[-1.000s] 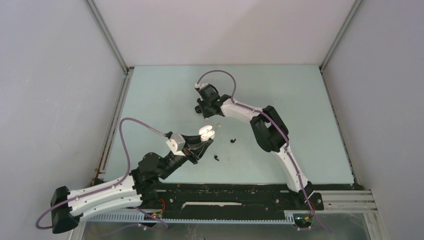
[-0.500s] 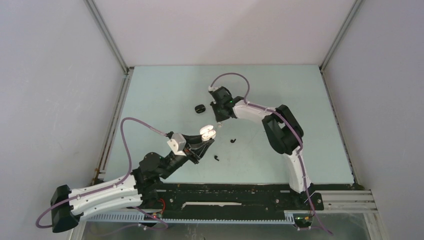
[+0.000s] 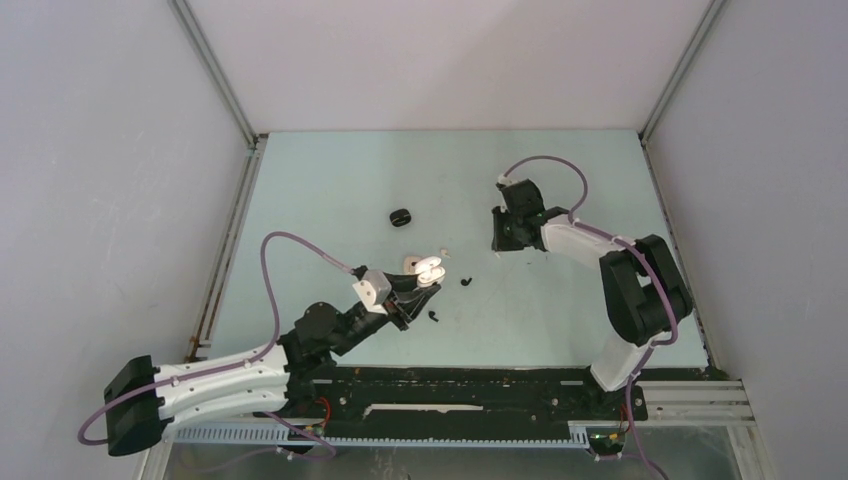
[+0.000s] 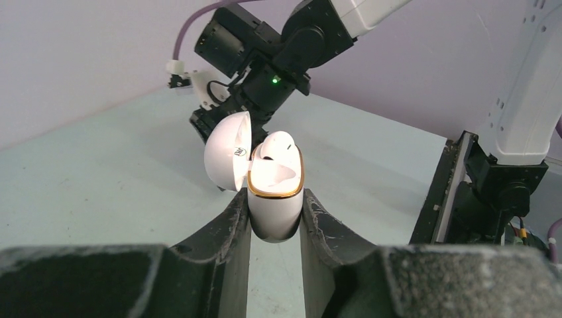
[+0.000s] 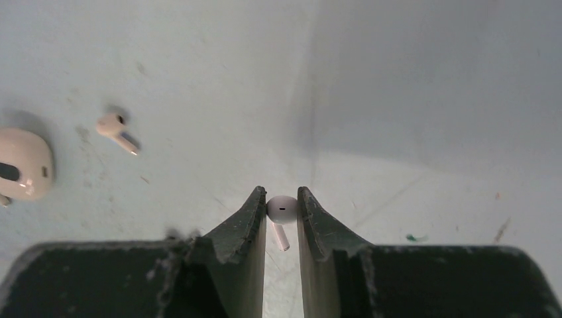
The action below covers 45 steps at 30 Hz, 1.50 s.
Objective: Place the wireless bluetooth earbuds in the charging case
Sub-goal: Place the earbud at the center of the board, then pick up the earbud from the center of the board.
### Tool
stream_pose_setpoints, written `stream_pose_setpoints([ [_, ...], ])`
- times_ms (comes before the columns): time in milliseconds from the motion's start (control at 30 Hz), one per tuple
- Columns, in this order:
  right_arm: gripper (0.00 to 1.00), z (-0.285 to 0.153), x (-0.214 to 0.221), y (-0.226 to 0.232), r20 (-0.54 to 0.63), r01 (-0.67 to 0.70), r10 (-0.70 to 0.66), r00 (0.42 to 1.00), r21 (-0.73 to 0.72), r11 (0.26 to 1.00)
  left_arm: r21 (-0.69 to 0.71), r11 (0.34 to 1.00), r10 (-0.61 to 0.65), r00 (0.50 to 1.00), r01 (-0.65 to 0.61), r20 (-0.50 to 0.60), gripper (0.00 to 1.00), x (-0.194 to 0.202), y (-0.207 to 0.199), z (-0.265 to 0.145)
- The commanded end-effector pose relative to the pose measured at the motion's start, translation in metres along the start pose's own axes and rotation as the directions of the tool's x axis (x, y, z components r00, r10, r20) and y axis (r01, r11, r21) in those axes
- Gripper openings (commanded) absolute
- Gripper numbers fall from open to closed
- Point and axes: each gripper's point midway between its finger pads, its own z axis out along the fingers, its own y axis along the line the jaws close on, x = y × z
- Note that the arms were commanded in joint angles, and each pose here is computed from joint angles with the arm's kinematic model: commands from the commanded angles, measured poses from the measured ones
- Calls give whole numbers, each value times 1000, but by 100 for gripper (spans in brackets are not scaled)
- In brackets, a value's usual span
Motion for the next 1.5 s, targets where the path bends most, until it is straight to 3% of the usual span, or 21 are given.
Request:
stream_pose_setpoints([
  [0,13,-15,2,-8,24,-84,85,996,-42,996,44,999,10,997,-13,79,0,-23,-9,6],
  [133,18,-17,29,-17,-80,-96,94,992,-24,995,46,999,22,997,-25,69,0,-21,-10,12],
  [333,26,-7,46,-22,-135,-141,137,981,-21,990,72,997,6,997,-12,83,0,-19,-16,19],
  [700,44,-11,38,-28,-179,-265,236,955,-159,951,70,997,-15,997,10,73,0,-11,-16,17],
  [800,51,-25,23,-25,-193,-226,176,965,-279,933,75,997,-24,997,18,75,0,-12,-17,17],
  [900,52,-43,7,-25,-209,-145,64,976,-396,907,74,997,-29,997,24,76,0,-12,-17,15],
  [967,54,-48,-3,-33,-153,-17,-59,986,-453,891,70,997,-33,997,28,74,0,-11,-16,14],
  [1033,62,-43,-9,-50,-89,149,-197,976,-383,912,65,997,-38,997,34,73,0,-10,-15,13],
  [1100,63,-38,-9,-57,-54,362,-398,916,-321,875,68,997,-44,996,39,75,0,-11,-16,13],
  [1200,60,-36,-5,-54,-10,576,-613,790,-330,748,69,996,-53,995,47,86,0,-15,-17,13],
  [1333,57,-27,-18,-67,55,700,-720,692,-296,650,77,996,-57,994,50,88,1,-17,-19,11],
  [1467,55,-14,-10,-80,-25,769,-800,599,-261,584,82,996,-51,996,45,79,1,-16,-21,9],
])
